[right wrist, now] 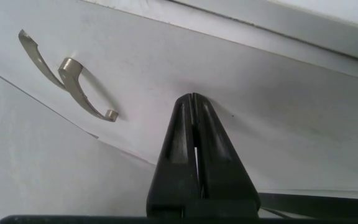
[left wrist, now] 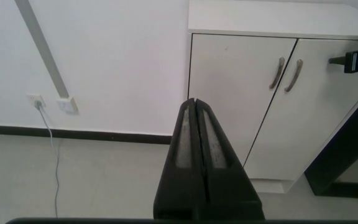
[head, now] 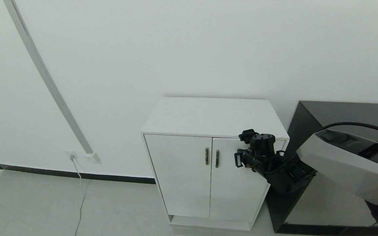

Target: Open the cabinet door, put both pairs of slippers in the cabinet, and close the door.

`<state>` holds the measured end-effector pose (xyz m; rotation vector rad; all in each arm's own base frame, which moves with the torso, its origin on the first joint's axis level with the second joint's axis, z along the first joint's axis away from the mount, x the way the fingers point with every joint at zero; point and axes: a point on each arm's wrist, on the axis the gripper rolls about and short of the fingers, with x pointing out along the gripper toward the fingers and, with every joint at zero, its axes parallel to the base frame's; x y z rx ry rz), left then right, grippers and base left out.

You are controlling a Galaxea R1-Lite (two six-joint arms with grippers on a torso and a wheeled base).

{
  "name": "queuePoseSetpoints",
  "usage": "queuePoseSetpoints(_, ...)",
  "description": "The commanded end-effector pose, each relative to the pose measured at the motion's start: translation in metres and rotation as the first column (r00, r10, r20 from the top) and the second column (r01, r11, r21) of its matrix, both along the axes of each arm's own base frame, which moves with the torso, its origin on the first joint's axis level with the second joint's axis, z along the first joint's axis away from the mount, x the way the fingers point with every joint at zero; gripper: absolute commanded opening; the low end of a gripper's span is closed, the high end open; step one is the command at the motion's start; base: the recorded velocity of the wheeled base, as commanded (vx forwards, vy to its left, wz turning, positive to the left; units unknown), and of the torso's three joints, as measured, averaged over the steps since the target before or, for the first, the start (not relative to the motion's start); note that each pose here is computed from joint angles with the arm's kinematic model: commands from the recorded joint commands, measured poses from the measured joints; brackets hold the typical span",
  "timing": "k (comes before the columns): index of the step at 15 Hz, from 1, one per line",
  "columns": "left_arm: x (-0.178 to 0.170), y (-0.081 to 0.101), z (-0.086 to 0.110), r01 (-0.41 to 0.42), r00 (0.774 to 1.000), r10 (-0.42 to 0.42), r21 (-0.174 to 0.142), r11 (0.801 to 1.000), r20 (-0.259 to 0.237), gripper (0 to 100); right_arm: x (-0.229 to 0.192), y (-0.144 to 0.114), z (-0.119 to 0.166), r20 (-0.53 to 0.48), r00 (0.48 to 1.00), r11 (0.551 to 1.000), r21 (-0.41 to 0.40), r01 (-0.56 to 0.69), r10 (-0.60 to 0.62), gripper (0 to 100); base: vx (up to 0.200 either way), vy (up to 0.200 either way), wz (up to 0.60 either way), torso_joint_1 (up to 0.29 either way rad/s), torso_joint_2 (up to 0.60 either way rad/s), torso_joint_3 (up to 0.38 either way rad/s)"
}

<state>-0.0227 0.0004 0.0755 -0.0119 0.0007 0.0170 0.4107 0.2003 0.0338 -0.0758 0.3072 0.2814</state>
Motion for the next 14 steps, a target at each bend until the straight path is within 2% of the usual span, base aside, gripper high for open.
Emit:
queuePoseSetpoints(1, 0.0, 0.0, 0.0, -0.001, 1.0, 0.001, 0.0, 1.0, -0.001, 0, -0.001, 0.0, -0.001, -0.003, 1.0, 1.0, -0.002, -0.001, 0.001, 0, 0.0, 0.0, 0.0, 0.0, 0.0, 0.0)
queuePoseSetpoints(8, 0.0, 0.0, 0.0, -0.001, 1.0, 0.001, 0.0, 1.0, -0.001, 0, -0.033, -0.012, 0.017, -0.017, 1.0, 1.0, 0.002, -0.007, 0.007, 0, 0.0, 0.0, 0.0, 0.0, 0.0, 0.0)
queuePoseSetpoints(12, 0.0, 0.0, 0.0, -0.003, 1.0, 0.003, -0.002, 1.0, -0.001, 0, -0.06, -0.027, 0.022, -0.001, 1.0, 1.0, 0.01, -0.002, 0.002, 0, 0.0, 0.0, 0.0, 0.0, 0.0, 0.0)
queuePoseSetpoints(14, 0.0, 0.0, 0.0, -0.003, 1.0, 0.003, 0.0, 1.0, -0.001, 0, -0.086, -0.042, 0.026, 0.003, 1.0, 1.0, 0.014, 0.003, -0.003, 0, 0.0, 0.0, 0.0, 0.0, 0.0, 0.0)
